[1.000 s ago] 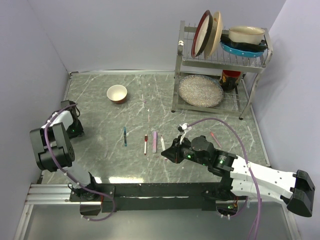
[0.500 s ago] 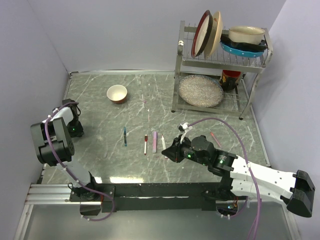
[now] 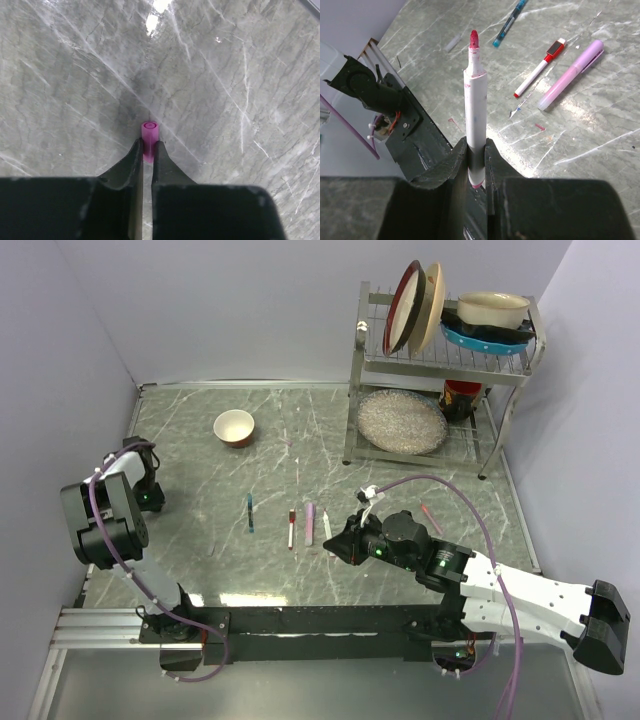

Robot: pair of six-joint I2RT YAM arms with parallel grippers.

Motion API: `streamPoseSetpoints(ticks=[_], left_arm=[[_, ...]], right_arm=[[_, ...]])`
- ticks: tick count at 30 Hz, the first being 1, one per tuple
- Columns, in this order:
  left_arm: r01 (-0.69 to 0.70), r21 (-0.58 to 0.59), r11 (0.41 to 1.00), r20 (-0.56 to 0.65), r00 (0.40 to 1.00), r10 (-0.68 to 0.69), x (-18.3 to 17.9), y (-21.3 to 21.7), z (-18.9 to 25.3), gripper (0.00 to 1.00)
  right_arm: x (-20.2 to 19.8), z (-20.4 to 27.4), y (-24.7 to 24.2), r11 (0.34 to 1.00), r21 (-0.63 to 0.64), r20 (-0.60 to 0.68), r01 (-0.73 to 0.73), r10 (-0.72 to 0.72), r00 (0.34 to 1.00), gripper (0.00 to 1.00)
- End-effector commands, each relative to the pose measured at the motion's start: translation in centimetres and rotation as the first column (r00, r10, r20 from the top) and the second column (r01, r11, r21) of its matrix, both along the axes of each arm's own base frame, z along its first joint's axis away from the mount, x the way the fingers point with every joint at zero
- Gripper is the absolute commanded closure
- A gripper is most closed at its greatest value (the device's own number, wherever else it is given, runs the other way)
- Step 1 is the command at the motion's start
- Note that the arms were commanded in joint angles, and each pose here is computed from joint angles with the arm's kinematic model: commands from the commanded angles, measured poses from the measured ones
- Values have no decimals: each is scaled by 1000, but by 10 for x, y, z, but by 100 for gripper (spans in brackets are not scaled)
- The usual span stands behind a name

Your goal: Insert the pens into the pen caps

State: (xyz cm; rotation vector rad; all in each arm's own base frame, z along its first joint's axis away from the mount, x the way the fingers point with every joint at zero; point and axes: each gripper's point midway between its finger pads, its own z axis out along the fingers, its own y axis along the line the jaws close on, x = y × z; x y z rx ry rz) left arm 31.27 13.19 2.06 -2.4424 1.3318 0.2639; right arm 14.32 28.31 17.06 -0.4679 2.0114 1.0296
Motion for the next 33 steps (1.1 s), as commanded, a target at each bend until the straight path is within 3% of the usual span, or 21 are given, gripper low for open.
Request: streamPoseSetpoints(ticks=[1,7,13,16,18,21,22,23,25,26,30,33], left_arm=[[-5,23,1000,-29,1000,6,-9,5,-1,96],[102,9,995,-17,995,-102,-11,-6,6,99],[338,-10,941,-12,941,-338,-14,-37,14,99],[484,12,875,11,875,-484,-9,-62,28,99],[608,54,792,32,792,-609,0,-83,39,99],[784,170,597,149,578,-802,27,-129,72,99],[830,221,512,169,484,-859,28,-138,84,99],[871,270,411,246,351,-904,38,-174,99,99],[889,339,309,296,210,-932,34,-200,116,99],[902,364,230,341,101,-935,29,-226,125,99],[848,526,66,435,-202,-877,12,-282,164,99],[803,596,-18,469,-366,-804,-18,-312,183,99]], right_arm=[[8,27,5,998,57,34,20,-22,999,100],[9,33,5,997,68,36,22,-25,999,100],[6,32,8,997,75,9,6,-7,1000,100],[3,33,12,996,91,-11,-12,13,1000,100],[-1,31,16,994,101,-27,-34,37,999,100],[-6,34,20,988,145,-36,-60,66,997,100],[-10,33,22,983,168,-36,-75,83,996,100],[-11,34,22,979,189,-41,-78,88,995,100],[-13,36,22,973,216,-32,-84,93,995,100],[-13,38,22,971,223,-25,-87,95,995,100],[-11,42,24,967,240,-3,-90,94,996,100],[-12,50,30,958,269,-7,-102,108,994,100]])
